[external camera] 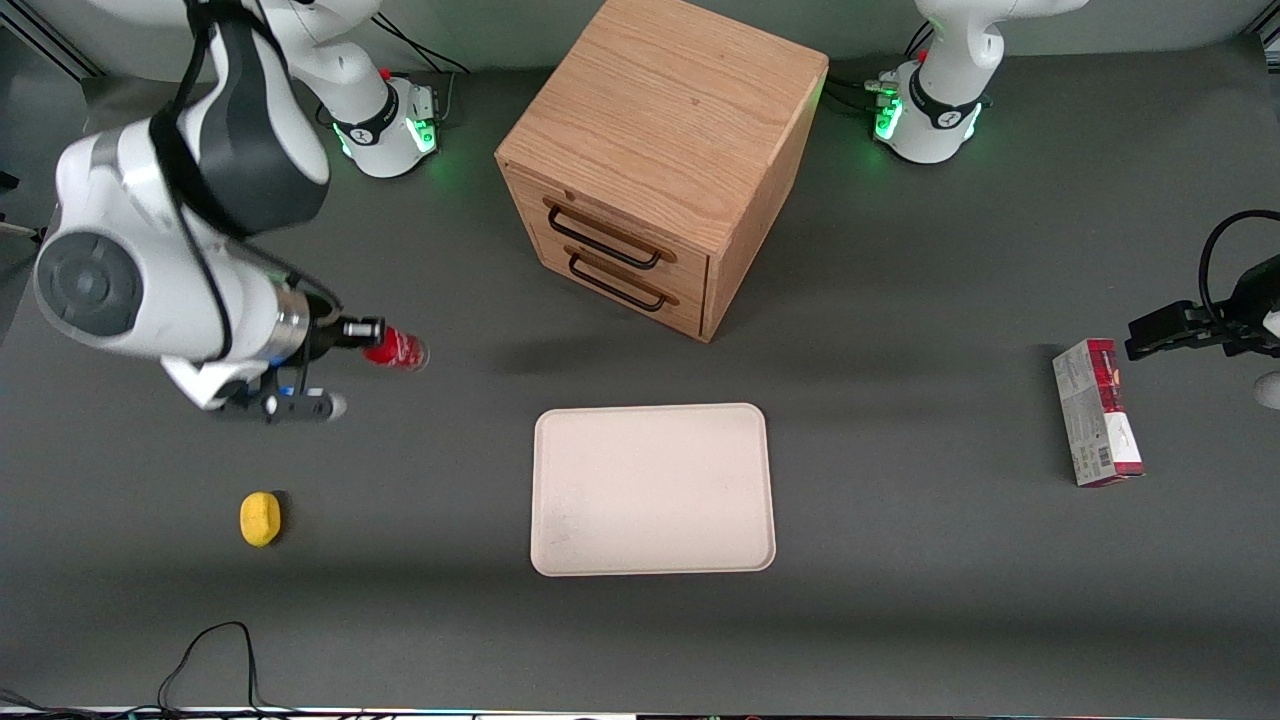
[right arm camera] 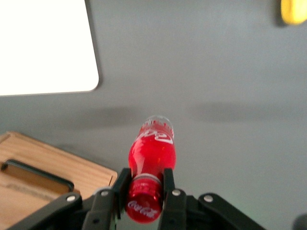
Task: Place coke bottle on tray
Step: 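Lift the bottle and carry it with the right gripper to the tray, then lower the bottle upright onto the tray edge and open the right gripper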
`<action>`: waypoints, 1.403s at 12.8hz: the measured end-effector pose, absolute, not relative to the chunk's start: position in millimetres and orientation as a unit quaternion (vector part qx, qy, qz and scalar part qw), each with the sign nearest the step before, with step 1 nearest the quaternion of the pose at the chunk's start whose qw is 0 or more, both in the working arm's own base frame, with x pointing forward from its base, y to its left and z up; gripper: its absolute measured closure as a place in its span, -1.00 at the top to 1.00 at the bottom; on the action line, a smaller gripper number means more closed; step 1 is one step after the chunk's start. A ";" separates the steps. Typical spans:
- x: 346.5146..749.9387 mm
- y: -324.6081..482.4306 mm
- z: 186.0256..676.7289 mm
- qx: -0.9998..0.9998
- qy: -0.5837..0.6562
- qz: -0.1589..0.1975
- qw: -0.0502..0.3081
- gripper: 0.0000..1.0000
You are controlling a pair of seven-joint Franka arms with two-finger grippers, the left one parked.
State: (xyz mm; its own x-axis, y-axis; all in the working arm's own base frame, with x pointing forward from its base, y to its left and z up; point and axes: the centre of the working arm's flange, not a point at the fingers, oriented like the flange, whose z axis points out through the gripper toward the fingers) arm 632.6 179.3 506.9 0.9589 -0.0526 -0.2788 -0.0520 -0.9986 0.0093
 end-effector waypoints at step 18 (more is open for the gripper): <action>730.2 308.1 360.2 0.983 -0.171 0.018 -0.071 -0.36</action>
State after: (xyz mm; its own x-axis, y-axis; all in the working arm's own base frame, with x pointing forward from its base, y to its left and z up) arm 730.2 308.1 360.2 0.9411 -0.3379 0.0113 -0.3328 -0.9317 -0.1454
